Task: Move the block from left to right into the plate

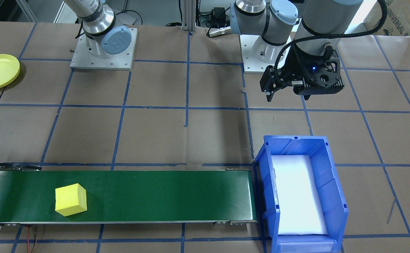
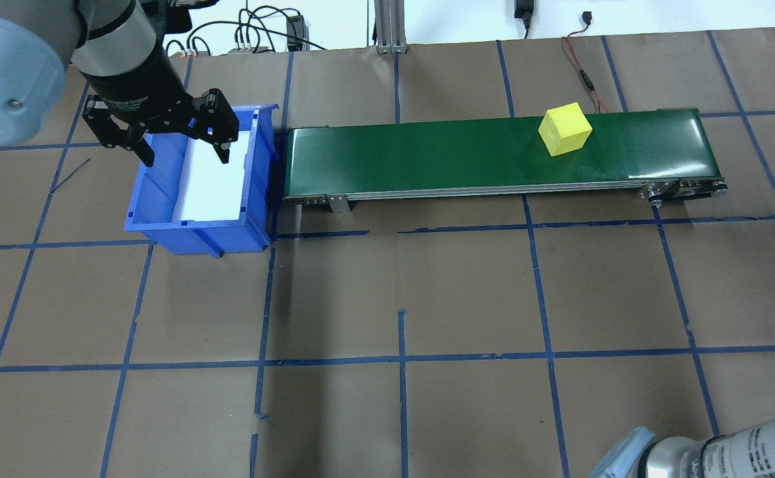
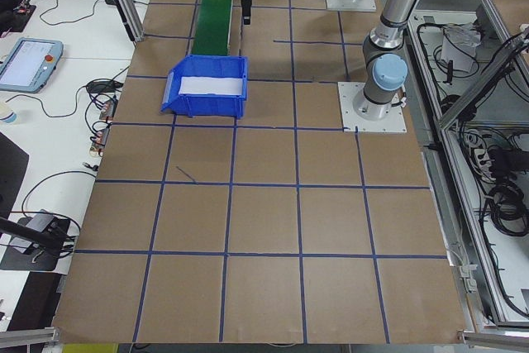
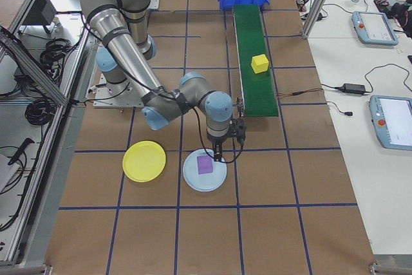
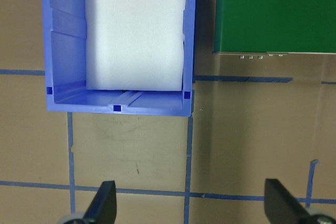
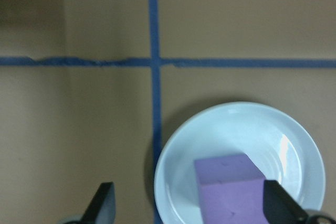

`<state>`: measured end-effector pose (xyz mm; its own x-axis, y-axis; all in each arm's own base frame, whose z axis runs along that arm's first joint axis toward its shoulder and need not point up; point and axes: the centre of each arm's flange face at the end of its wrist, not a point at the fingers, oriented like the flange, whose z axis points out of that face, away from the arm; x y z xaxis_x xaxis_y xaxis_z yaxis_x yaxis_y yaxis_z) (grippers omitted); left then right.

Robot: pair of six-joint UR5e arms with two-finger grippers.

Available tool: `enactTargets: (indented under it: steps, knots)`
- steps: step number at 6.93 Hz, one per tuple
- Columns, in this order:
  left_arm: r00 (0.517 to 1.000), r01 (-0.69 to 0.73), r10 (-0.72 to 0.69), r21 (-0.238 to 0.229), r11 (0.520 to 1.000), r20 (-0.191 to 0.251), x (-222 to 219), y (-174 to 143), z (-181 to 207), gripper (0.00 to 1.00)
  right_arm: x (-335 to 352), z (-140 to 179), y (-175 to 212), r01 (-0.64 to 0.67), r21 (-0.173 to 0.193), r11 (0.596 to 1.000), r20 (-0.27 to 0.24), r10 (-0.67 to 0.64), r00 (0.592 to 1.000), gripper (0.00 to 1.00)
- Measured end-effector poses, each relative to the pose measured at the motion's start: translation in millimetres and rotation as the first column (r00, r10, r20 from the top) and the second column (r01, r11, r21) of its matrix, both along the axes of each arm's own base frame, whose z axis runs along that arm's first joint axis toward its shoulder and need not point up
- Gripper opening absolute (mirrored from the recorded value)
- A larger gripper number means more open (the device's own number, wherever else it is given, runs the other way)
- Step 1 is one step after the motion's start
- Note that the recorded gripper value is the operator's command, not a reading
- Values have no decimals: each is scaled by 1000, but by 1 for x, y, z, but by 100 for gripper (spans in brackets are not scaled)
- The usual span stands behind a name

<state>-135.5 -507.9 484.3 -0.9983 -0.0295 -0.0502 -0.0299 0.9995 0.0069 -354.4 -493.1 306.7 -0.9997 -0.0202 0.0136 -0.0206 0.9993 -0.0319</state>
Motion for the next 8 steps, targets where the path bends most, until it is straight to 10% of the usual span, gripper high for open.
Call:
enactTargets:
  steps: [3, 8]
  knots:
    - [997, 68, -67, 17, 998, -47, -3, 1, -12, 100, 117, 38, -90, -14, -164, 986, 111, 32, 993, 100]
    - [997, 64, -63, 16, 998, -42, 0, 1, -13, 100, 217, 9, -151, -74, -250, 965, 218, 131, 967, 100]
